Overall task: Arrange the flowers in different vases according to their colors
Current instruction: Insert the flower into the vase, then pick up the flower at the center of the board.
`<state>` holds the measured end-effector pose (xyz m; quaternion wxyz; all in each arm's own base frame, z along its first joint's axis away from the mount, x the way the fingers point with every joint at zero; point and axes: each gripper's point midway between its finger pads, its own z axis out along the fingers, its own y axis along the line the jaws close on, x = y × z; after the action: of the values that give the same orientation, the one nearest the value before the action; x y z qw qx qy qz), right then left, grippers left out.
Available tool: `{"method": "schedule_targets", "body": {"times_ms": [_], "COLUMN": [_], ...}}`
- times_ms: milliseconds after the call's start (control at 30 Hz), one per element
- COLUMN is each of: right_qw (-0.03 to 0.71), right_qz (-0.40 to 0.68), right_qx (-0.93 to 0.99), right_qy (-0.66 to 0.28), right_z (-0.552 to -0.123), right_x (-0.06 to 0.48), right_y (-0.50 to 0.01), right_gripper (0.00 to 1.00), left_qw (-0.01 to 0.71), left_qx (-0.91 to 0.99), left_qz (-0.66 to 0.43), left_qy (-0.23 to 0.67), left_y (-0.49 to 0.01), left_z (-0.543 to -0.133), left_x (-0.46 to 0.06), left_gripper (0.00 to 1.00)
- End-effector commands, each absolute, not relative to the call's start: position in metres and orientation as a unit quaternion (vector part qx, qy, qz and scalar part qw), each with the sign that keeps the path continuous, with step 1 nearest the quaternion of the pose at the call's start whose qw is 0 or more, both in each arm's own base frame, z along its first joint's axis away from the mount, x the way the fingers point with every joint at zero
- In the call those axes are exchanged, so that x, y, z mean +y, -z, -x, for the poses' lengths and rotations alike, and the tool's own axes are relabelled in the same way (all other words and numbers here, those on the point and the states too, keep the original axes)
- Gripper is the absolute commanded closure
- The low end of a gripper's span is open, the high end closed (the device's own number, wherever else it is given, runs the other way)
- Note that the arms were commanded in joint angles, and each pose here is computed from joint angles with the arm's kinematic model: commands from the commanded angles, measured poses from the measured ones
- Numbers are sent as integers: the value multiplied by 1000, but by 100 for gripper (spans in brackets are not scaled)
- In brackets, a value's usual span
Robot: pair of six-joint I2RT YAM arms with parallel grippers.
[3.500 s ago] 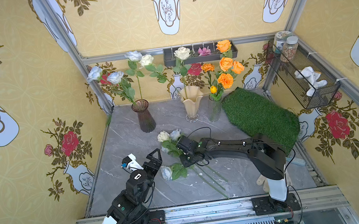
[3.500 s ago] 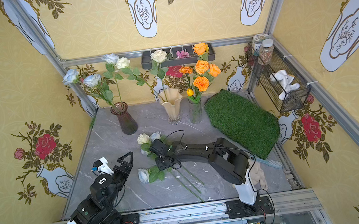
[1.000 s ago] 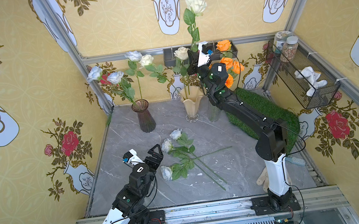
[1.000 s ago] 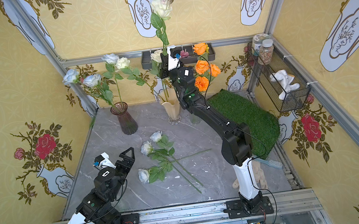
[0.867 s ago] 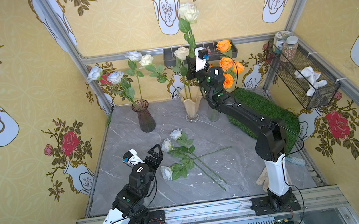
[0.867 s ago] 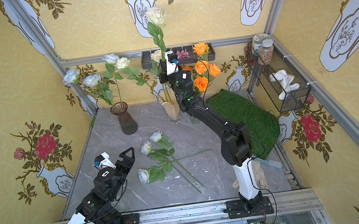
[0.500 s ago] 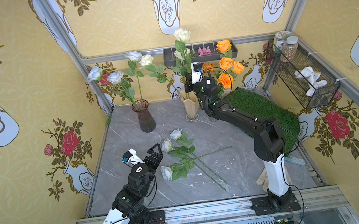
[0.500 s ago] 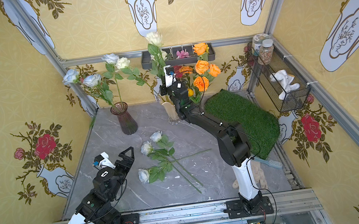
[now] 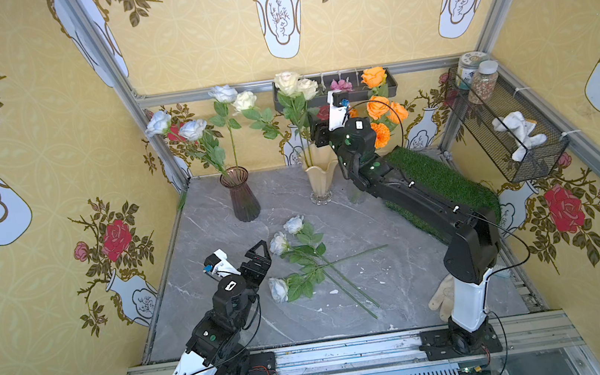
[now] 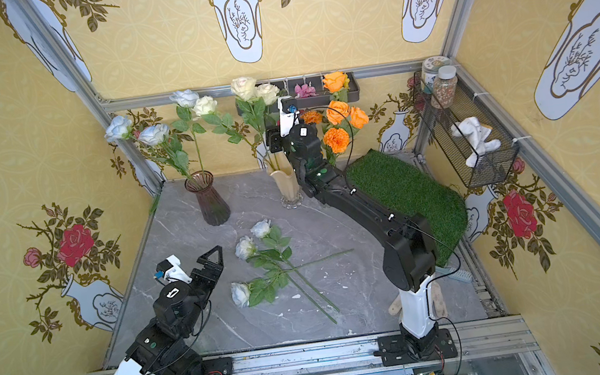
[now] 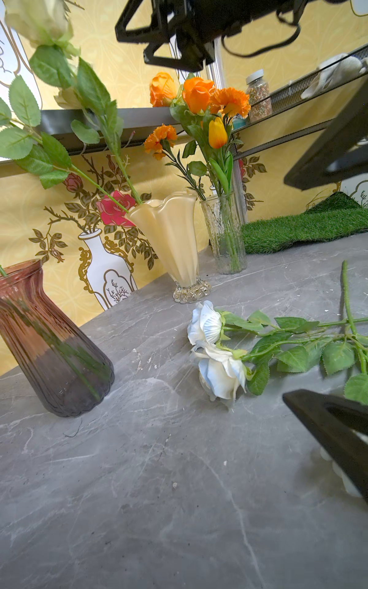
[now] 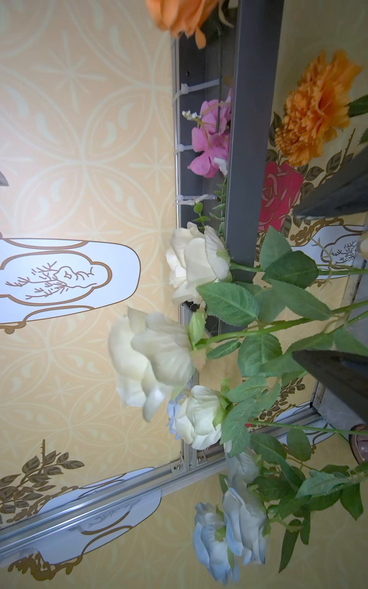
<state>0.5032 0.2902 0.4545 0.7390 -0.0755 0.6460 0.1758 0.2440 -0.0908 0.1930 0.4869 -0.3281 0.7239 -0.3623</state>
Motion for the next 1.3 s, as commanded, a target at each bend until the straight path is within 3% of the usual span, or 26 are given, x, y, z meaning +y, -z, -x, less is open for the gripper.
{"method": "schedule_targets", "body": {"times_ms": [0,167,467,667,1100,1267], "right_qw": [697,607,371,258,163,144], "right_qz": [87,99,77,94,140,160], "right_qx": [685,758,890,932,960,962], "right_qy": [-193,-215,-255,-238,-177,-166], "right_z": [-481,-435,-346,-304,-282,-278], "right_x": [294,292,271,280,301,313], "right_y": [-445,-406,-250,-168,-73,-49], "right_gripper": [35,36,44,49,71,75], "left_qw": [487,487,481,470,456,452], "left_qx": [719,716,714,718,722,728], "left_qz": [329,330,334,335,338,337], "left_qy": [371,376,385,390,396,390], "left_y": [-194,-194,-193,-191,-189,-188], "left_z": [-243,-241,-236,-233,-228,-230], "left_x": [-92,-91,-89,-91,-92,-94], "left_gripper": [0,0,0,0,0,0]}}
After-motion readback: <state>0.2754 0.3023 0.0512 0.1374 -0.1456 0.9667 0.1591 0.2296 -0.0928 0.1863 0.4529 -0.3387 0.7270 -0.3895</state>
